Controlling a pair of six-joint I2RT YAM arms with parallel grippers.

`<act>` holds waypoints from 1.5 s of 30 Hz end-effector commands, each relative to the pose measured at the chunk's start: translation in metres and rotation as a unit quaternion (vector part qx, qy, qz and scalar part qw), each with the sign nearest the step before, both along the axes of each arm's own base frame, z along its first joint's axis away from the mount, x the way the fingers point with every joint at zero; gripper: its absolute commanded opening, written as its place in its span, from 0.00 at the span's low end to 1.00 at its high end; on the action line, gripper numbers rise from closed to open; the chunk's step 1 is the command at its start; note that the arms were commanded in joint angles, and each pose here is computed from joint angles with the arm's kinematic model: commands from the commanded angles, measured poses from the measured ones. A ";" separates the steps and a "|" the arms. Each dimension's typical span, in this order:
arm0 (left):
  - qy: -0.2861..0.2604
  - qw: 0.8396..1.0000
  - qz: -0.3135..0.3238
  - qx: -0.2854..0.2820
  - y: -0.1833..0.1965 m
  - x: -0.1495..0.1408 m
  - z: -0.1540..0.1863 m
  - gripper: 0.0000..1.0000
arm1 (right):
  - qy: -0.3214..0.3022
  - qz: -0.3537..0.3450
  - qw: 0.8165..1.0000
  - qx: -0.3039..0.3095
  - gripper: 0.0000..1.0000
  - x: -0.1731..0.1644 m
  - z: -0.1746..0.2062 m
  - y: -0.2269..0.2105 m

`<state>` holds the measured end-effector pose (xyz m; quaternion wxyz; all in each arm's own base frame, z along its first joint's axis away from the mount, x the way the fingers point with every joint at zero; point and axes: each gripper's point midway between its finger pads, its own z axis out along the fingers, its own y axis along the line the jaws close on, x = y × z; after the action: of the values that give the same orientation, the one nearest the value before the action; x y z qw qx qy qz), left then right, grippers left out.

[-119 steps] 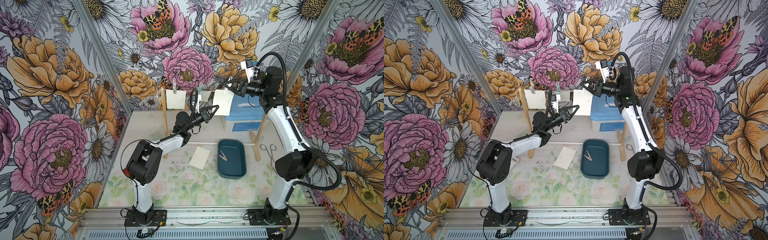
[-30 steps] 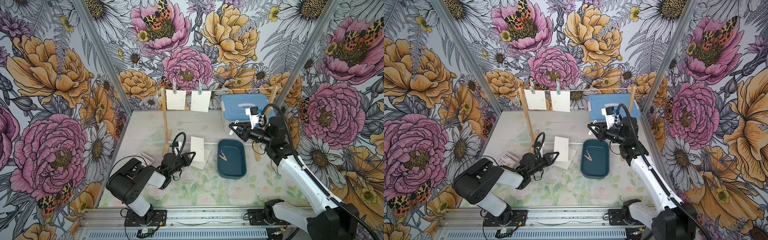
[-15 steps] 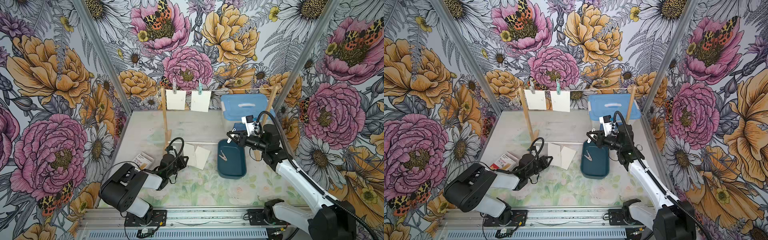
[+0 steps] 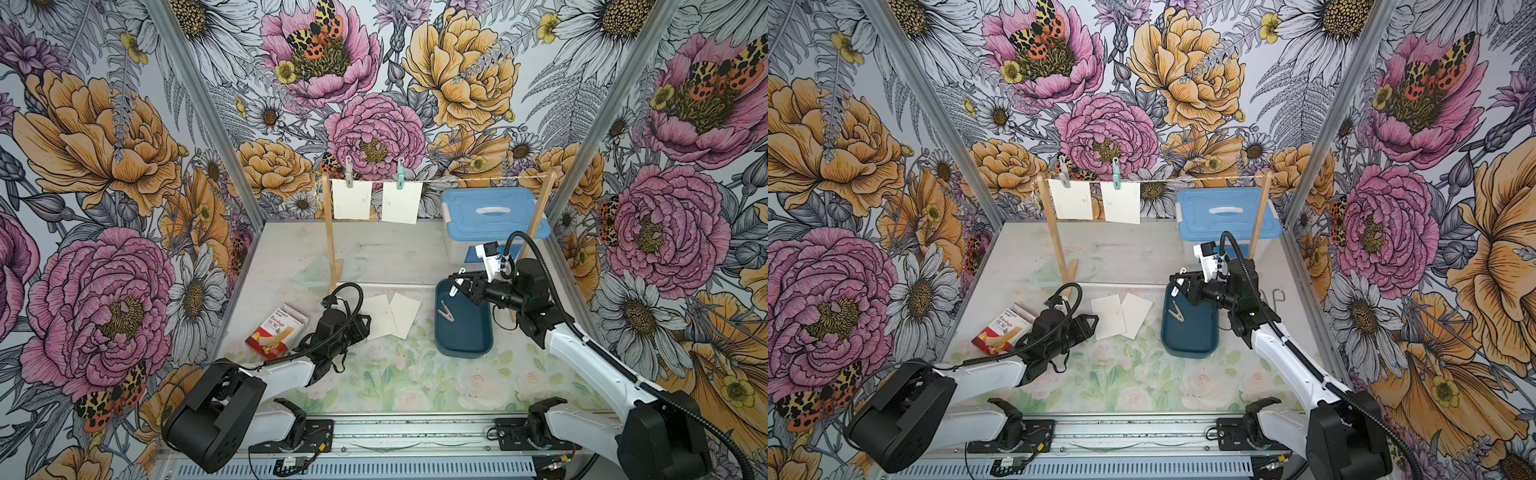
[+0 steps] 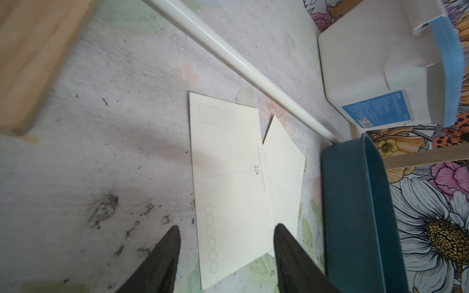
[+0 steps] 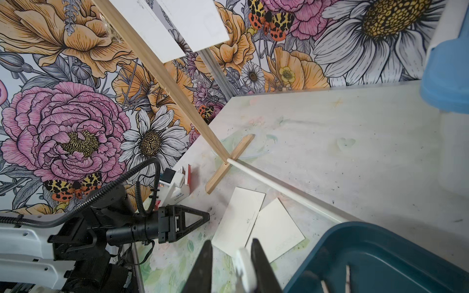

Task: Remove the postcards from the strings
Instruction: Place the postcard at the center of the board, then place the clamp in the storage box.

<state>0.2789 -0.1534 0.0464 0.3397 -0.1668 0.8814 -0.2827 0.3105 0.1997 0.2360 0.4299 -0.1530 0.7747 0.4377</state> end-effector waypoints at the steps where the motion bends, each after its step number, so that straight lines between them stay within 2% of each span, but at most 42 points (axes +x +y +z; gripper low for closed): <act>1: 0.006 0.999 0.010 0.035 0.011 -0.004 0.001 0.62 | 0.001 -0.012 1.000 -0.003 0.09 0.005 -0.010 0.000; 6: -0.035 0.997 -0.023 0.062 -0.002 -0.004 0.029 0.63 | 0.031 -0.038 0.999 -0.022 0.10 0.009 -0.038 -0.006; 12: -0.081 0.990 -0.074 0.084 -0.033 0.000 0.060 0.64 | 0.079 -0.099 0.989 -0.077 0.10 0.015 -0.082 -0.026; 17: -0.110 0.982 -0.118 0.098 -0.059 -0.001 0.075 0.64 | 0.121 -0.149 0.975 -0.114 0.10 0.018 -0.118 -0.044; 24: -0.153 0.974 -0.147 0.081 -0.080 -0.001 0.092 0.64 | 0.165 -0.193 0.953 -0.168 0.14 0.018 -0.156 -0.058; 27: -0.174 0.971 -0.147 0.073 -0.082 0.001 0.104 0.64 | 0.168 -0.208 0.947 -0.180 0.15 0.020 -0.160 -0.061; 32: -0.196 0.967 -0.150 0.057 -0.086 0.002 0.120 0.65 | 0.172 -0.219 0.941 -0.193 0.24 0.023 -0.161 -0.064; 35: -0.197 0.966 -0.159 0.054 -0.091 0.002 0.122 0.65 | 0.164 -0.215 0.943 -0.193 0.30 0.023 -0.154 -0.059; 40: -0.197 0.965 -0.168 0.047 -0.098 0.004 0.126 0.65 | 0.144 -0.211 0.949 -0.185 0.49 0.022 -0.133 -0.053; 45: -0.205 0.963 -0.171 0.043 -0.101 0.006 0.135 0.66 | 0.125 -0.206 0.954 -0.178 0.57 0.021 -0.109 -0.051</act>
<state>0.2829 -0.2448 0.1644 0.4553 0.0460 0.8328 -0.3116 0.3242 0.1474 0.0984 0.3473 -0.0039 0.9143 0.2082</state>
